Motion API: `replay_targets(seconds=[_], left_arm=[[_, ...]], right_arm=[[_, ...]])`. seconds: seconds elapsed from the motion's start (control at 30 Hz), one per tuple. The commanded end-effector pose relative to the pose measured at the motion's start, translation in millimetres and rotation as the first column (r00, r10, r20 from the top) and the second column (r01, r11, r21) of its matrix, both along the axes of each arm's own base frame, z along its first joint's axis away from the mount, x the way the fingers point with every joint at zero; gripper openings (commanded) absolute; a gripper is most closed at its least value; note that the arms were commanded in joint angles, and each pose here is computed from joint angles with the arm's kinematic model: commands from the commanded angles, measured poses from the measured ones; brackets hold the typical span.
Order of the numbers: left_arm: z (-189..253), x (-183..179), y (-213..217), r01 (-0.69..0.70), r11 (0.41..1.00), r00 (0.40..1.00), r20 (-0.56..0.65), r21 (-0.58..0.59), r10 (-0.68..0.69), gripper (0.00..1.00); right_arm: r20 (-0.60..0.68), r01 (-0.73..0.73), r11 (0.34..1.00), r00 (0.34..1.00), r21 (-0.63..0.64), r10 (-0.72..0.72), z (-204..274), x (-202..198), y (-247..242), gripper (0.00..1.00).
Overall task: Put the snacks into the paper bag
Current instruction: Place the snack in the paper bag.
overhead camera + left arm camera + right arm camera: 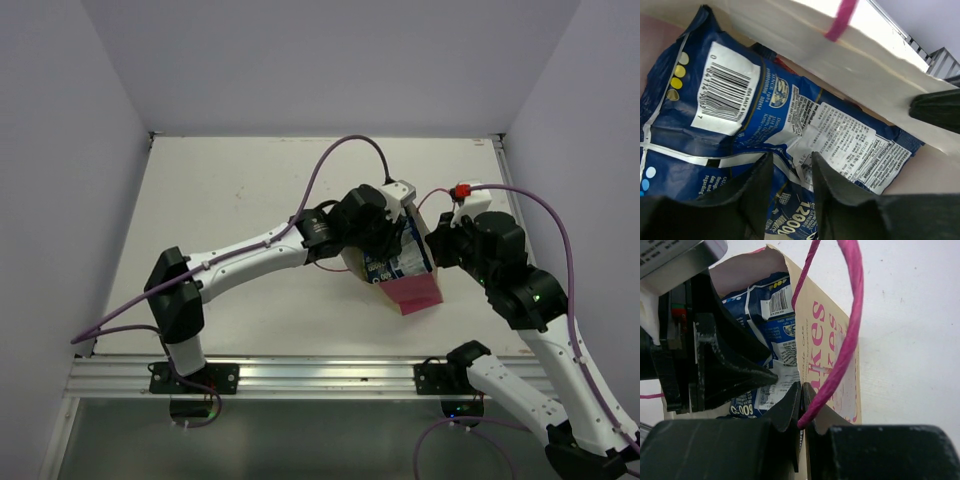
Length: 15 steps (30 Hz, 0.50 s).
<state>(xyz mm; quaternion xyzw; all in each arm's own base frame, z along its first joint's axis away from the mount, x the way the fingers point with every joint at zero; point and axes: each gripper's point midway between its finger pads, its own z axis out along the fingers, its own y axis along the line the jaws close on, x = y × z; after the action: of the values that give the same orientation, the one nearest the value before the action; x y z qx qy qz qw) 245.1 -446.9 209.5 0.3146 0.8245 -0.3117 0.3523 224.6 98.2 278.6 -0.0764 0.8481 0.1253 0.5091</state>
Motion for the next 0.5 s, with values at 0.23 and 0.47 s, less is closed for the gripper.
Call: replay_targets(seconds=[0.23,0.47], left_arm=[[103.7,14.3,22.4,0.007,0.997,0.965,0.261,-0.080,0.014,0.51],[91.3,34.5,32.6,-0.070,0.998,0.941,0.330,-0.009,0.069,0.43]], right_arm=[[0.019,0.005,1.000,1.000,0.006,-0.005,11.1,-0.6,-1.4,0.07],[0.019,-0.002,1.000,1.000,0.009,0.002,12.9,-0.1,0.3,0.07]])
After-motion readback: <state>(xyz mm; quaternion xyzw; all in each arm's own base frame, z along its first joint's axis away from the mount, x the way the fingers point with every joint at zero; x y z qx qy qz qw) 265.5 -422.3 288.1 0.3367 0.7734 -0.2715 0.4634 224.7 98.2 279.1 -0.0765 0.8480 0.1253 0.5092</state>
